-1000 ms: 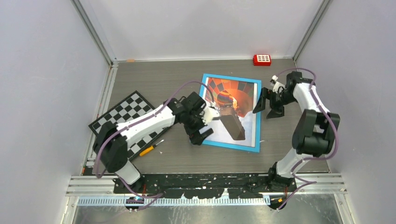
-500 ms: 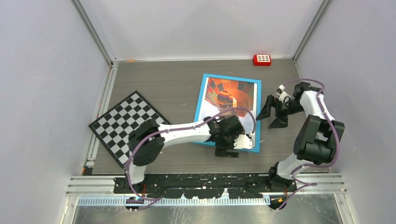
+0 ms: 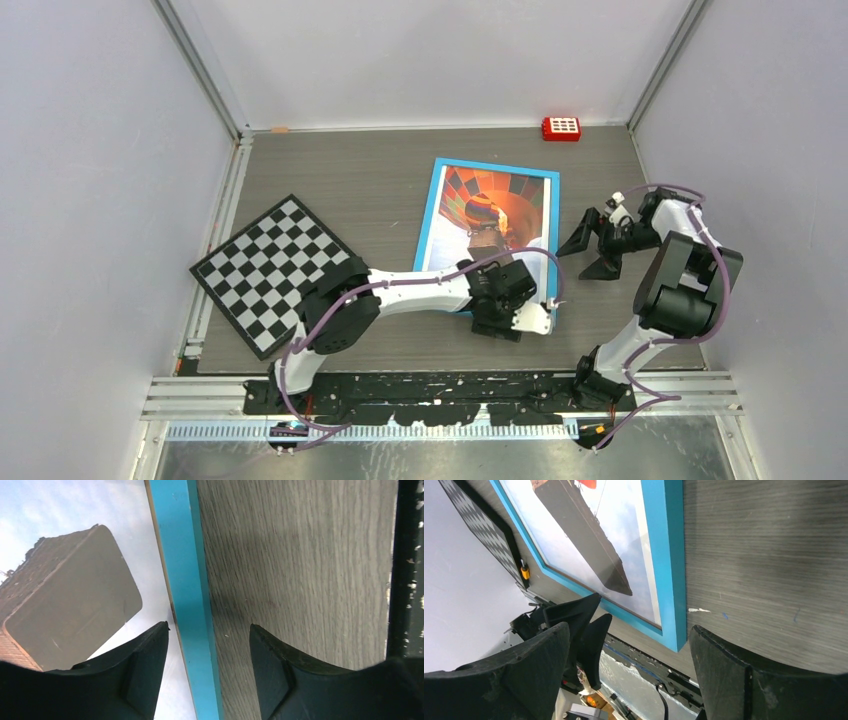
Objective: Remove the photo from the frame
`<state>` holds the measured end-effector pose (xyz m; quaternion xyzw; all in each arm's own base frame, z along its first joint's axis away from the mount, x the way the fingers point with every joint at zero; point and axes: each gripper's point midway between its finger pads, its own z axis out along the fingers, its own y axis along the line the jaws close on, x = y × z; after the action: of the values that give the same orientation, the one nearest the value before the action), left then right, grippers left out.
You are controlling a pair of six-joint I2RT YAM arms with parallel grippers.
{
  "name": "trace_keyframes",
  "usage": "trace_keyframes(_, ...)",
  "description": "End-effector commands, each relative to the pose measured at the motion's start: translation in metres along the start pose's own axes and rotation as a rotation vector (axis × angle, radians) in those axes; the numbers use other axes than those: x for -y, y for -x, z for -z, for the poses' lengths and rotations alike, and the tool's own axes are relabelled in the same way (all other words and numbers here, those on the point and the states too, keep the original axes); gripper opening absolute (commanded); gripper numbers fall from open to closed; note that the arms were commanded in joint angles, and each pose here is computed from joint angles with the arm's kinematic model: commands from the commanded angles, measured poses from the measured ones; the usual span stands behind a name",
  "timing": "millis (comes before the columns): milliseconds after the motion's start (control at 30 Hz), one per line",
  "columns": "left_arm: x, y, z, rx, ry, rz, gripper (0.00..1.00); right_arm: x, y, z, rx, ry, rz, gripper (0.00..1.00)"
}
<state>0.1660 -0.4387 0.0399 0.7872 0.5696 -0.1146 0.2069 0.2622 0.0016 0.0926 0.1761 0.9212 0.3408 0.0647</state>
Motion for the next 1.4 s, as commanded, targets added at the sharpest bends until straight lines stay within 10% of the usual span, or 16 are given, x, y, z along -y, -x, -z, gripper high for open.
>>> trace_keyframes(0, -0.005, 0.004, -0.01, 0.005, 0.021, -0.05, 0.6, -0.004, 0.008, -0.008, 0.02, 0.051, -0.026, 0.92)
trace_keyframes(400, -0.016, 0.012, 0.003, 0.014, 0.068, -0.027, 0.0, 0.001, 0.013, -0.015, 0.011, 0.058, -0.041, 0.92)
trace_keyframes(1367, -0.083, 0.087, 0.096, 0.392, 0.173, 0.205, 0.0, -0.017, 0.021, -0.041, -0.13, 0.339, -0.19, 0.91)
